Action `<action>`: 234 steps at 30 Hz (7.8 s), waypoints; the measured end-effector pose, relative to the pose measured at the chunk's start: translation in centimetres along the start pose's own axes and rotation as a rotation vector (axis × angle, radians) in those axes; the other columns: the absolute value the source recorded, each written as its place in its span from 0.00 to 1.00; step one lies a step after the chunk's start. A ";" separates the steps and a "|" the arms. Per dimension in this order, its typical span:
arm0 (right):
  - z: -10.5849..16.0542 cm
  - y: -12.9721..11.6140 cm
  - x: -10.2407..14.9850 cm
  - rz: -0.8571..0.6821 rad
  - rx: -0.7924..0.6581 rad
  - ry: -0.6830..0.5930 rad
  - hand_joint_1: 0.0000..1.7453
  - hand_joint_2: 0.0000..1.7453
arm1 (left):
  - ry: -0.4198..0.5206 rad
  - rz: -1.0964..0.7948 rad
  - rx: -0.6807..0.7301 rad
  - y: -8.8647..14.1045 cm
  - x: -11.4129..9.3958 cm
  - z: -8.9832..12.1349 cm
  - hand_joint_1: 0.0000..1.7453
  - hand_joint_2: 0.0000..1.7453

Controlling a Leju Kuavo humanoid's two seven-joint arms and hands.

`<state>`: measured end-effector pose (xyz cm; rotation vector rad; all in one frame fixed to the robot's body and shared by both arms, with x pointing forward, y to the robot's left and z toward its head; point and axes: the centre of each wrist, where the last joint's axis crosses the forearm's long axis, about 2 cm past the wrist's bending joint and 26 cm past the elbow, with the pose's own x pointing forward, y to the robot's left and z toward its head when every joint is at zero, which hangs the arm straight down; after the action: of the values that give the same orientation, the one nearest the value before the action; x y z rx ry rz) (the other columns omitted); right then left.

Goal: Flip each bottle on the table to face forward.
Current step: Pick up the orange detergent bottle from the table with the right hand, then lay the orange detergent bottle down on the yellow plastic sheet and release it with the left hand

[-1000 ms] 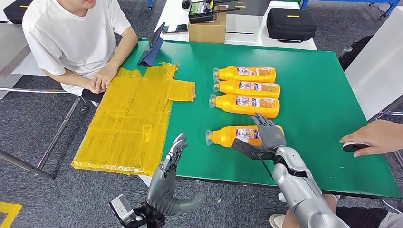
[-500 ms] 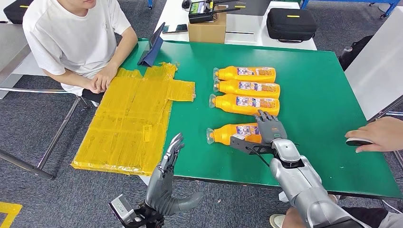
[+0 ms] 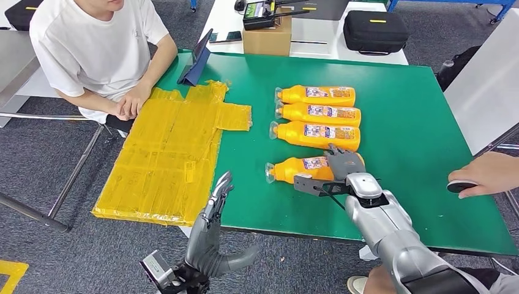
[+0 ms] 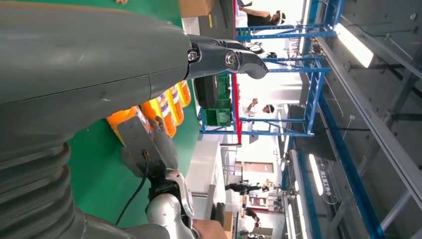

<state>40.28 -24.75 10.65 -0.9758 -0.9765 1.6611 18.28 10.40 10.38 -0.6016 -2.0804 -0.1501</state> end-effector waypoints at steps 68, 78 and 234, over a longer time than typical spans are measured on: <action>13.0 1.5 15.4 -1.333 -0.699 -0.770 1.00 1.00 | 0.119 -0.079 0.022 -0.5 -0.1 -0.2 0.00 1.00; 14.7 2.4 19.4 -1.204 -0.655 -0.820 1.00 1.00 | 0.083 -0.152 0.088 -0.3 0.4 -1.1 0.00 1.00; 17.2 4.7 12.8 -1.435 -1.130 -0.349 0.00 0.00 | 0.521 -0.585 -0.180 9.7 -6.7 -9.3 0.00 1.00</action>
<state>19.98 -16.46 10.52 -0.2952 -2.1939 -0.0497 32.96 13.38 8.82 -0.0223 -1.6800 -0.7527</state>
